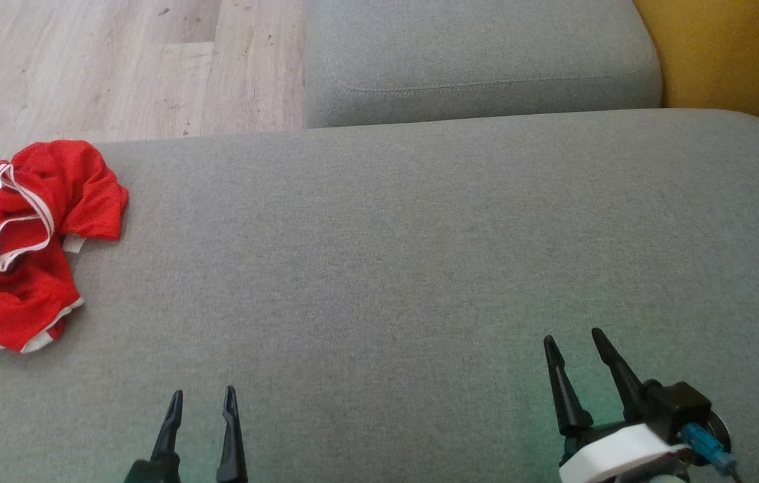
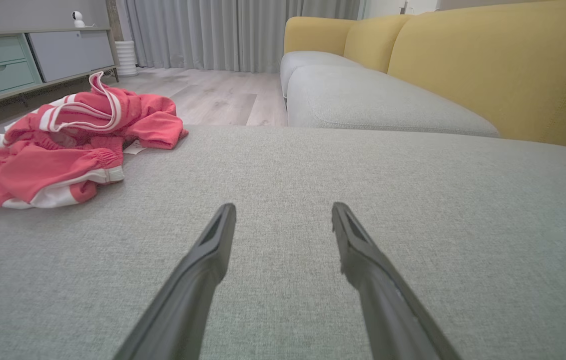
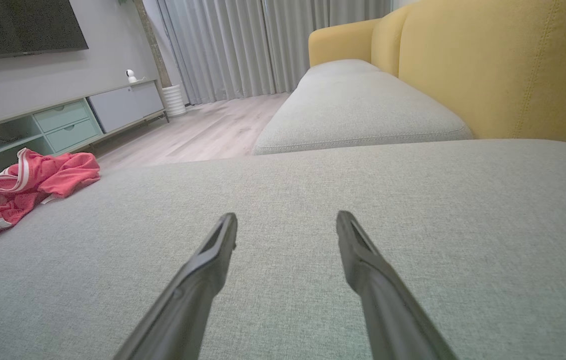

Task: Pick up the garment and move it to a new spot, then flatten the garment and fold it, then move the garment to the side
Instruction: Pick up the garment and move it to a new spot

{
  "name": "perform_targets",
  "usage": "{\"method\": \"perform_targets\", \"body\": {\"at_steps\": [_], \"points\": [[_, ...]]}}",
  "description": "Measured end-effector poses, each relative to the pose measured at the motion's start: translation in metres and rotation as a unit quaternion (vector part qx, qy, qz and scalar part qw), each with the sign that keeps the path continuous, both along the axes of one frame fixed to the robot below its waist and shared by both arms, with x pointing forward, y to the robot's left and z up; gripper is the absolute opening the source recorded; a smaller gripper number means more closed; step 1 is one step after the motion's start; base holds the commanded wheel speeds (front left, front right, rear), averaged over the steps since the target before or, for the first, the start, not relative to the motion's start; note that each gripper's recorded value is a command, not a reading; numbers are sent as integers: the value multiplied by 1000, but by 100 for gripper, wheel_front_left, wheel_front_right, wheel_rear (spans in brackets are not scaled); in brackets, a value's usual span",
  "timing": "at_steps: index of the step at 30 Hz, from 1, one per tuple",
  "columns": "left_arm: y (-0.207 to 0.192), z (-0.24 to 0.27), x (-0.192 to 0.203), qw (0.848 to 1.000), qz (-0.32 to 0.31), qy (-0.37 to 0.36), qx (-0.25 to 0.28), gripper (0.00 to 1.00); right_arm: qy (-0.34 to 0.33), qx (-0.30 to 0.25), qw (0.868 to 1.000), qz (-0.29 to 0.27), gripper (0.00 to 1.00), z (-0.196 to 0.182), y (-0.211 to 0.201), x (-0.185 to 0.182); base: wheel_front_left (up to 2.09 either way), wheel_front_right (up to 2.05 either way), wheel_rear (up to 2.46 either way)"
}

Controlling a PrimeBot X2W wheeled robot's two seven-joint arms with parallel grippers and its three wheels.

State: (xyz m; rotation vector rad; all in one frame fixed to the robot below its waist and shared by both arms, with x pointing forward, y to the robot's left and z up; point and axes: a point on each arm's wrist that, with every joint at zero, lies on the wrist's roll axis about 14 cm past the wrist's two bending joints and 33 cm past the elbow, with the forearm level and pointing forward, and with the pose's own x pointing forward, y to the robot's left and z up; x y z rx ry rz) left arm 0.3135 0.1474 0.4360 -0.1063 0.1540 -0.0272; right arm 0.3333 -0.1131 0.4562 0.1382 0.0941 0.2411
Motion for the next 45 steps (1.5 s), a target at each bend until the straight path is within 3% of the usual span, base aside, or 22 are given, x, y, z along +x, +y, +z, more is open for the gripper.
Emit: {"method": "perform_targets", "body": {"at_steps": [25, 35, 45], "points": [[16, -6, -11, 1000, 26, 8, -1, 100, 6, -2, 1000, 22, 100, -3, 13, 4, 0, 0, 0], [63, -5, -43, 994, 113, 4, 0, 100, 15, -2, 994, 104, 100, -7, 63, 9, 0, 0, 0], [117, -4, -92, 977, 213, -2, 8, 100, 15, 1, 979, 201, 100, -4, 125, 7, 0, 0, 0]]}}
